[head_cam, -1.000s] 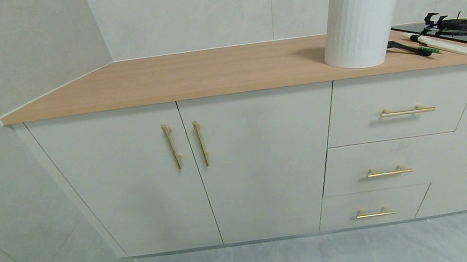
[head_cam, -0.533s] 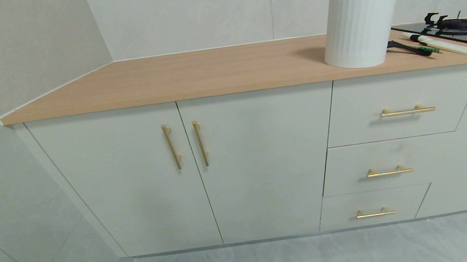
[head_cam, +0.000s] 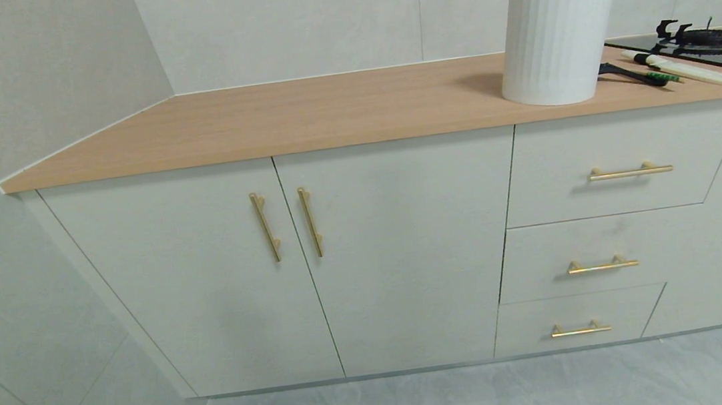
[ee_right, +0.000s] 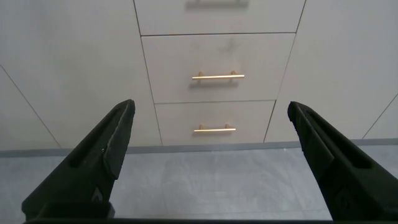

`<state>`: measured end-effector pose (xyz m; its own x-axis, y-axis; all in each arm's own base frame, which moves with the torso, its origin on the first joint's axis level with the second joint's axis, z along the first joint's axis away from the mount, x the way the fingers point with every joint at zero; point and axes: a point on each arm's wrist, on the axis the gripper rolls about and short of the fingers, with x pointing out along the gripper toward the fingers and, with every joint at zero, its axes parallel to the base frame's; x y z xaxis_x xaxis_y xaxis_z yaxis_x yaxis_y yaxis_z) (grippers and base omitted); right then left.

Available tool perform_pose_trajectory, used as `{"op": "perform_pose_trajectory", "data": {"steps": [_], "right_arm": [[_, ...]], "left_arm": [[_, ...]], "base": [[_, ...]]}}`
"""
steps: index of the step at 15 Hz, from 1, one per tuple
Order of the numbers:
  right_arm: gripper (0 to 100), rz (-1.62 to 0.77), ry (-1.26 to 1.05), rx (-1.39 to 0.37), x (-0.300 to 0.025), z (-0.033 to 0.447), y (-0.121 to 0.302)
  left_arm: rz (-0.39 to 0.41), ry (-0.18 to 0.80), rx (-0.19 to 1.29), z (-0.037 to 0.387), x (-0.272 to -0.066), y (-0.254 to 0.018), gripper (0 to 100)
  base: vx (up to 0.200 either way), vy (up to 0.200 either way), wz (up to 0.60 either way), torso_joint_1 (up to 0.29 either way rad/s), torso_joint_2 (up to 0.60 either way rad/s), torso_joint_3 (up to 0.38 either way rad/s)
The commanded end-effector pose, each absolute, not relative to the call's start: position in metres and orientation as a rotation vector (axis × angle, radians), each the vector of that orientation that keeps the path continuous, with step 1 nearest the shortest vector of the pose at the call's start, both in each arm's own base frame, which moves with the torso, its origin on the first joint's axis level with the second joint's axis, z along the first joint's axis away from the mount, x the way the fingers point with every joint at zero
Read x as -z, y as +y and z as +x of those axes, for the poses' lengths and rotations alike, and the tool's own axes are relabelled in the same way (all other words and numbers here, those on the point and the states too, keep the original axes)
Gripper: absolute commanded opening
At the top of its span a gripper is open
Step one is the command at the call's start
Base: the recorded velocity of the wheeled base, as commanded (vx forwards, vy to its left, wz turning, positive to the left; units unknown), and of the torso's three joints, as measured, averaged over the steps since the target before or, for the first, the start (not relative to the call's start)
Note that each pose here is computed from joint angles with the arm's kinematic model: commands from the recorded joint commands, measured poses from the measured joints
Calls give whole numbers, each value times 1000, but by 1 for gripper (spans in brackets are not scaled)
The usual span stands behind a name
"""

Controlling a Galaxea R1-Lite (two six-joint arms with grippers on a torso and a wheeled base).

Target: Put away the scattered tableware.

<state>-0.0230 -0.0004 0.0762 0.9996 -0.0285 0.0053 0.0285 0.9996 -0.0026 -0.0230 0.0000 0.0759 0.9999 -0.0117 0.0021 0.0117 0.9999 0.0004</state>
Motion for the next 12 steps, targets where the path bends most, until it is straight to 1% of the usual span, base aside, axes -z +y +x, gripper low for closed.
{"op": "perform_pose_trajectory", "data": {"steps": [1, 4, 12], "right_arm": [[100, -2, -3, 29, -76, -23, 0], [100, -2, -3, 29, -76, -23, 0], [100, 2, -3, 29, -76, -23, 0]], "left_arm": [[0, -2, 9, -23, -76, 0, 100], [0, -2, 9, -23, -76, 0, 100], [0, -2, 9, -23, -76, 0, 100]], "base": [[0, 0, 0, 0, 0, 0], [0, 0, 0, 0, 0, 0], [0, -200, 0, 3, 2, 1]]}}
